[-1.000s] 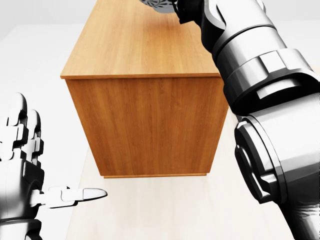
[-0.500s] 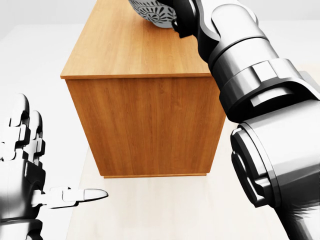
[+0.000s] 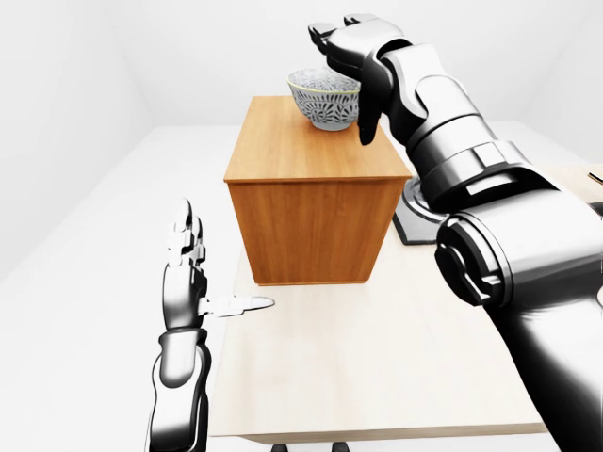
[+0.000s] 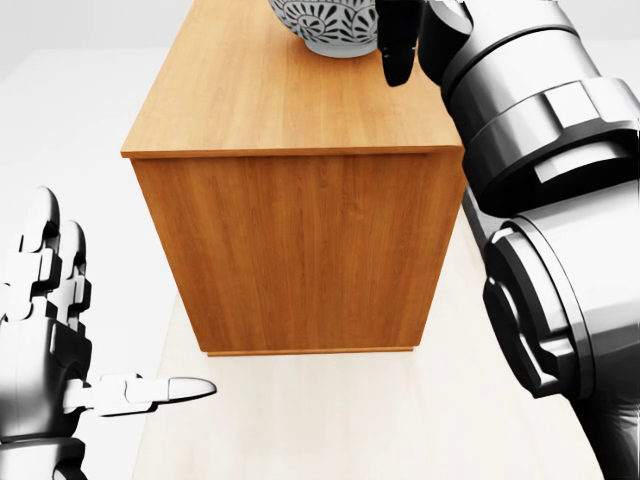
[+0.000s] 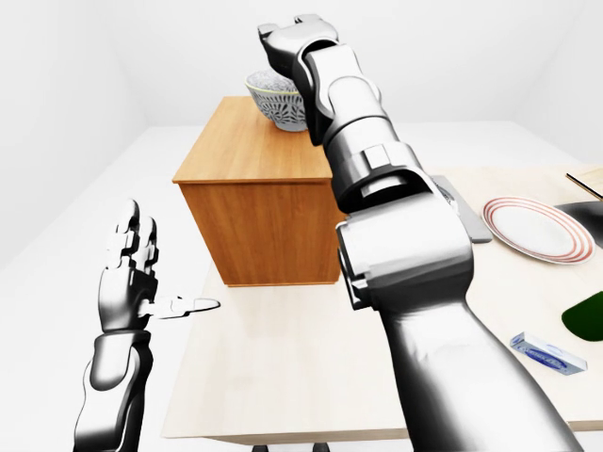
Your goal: Put the bowl on the top of the cabinet.
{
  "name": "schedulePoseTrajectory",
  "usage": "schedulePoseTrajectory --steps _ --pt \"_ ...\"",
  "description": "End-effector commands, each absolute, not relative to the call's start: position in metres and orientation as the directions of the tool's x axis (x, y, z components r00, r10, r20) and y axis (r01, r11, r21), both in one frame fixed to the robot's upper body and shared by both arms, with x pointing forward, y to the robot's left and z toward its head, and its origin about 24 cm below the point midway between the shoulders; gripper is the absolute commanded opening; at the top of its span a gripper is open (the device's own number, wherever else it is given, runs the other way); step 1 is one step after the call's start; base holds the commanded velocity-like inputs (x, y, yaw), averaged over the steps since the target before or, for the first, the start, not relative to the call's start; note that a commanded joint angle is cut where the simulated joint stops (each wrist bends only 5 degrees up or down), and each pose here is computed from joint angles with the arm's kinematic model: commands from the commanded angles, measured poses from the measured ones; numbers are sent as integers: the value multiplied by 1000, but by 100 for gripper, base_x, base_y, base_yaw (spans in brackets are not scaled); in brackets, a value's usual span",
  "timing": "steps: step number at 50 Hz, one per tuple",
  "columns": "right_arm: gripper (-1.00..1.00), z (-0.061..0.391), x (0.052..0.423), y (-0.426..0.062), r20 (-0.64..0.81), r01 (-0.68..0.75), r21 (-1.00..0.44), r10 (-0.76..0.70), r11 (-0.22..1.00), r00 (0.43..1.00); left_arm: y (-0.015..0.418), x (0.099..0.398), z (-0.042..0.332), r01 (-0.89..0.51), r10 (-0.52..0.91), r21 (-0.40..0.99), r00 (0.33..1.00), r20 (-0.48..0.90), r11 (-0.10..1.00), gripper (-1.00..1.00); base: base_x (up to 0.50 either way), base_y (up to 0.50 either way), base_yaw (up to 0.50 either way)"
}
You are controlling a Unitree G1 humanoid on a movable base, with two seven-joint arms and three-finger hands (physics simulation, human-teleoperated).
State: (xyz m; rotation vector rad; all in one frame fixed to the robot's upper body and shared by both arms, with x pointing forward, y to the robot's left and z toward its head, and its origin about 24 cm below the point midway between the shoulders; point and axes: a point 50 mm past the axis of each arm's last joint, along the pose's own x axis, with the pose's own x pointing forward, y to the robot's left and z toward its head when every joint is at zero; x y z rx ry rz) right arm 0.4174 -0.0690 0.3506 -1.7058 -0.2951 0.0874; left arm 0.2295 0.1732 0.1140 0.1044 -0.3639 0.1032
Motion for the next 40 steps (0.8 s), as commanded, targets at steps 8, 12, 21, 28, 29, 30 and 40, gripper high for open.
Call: schedulePoseTrajectory --steps 8,12,21,28,29,30,40 --pt "100 427 396 -123 243 255 -959 105 -122 964 175 232 114 -129 91 82 928 361 988 100 0 0 0" --pt "100 445 387 -138 287 292 -954 80 -62 955 175 232 115 -130 91 83 927 364 988 100 0 0 0" --pt "100 484 360 -186 388 386 -921 -37 -51 921 175 236 111 -131 93 87 933 346 988 100 0 0 0" --pt "100 505 341 -211 444 444 -896 -95 -19 891 175 237 106 -135 98 91 940 327 987 100 0 0 0" --pt "100 509 336 -216 469 472 -882 -101 5 877 175 238 104 -136 100 92 942 321 986 100 0 0 0" --pt "100 510 336 -216 472 475 -880 -101 6 876 175 238 104 -137 101 92 942 320 986 100 0 0 0" --pt "100 525 315 -247 638 664 -699 -188 265 747 175 240 97 -136 103 97 952 290 986 100 0 0 0"
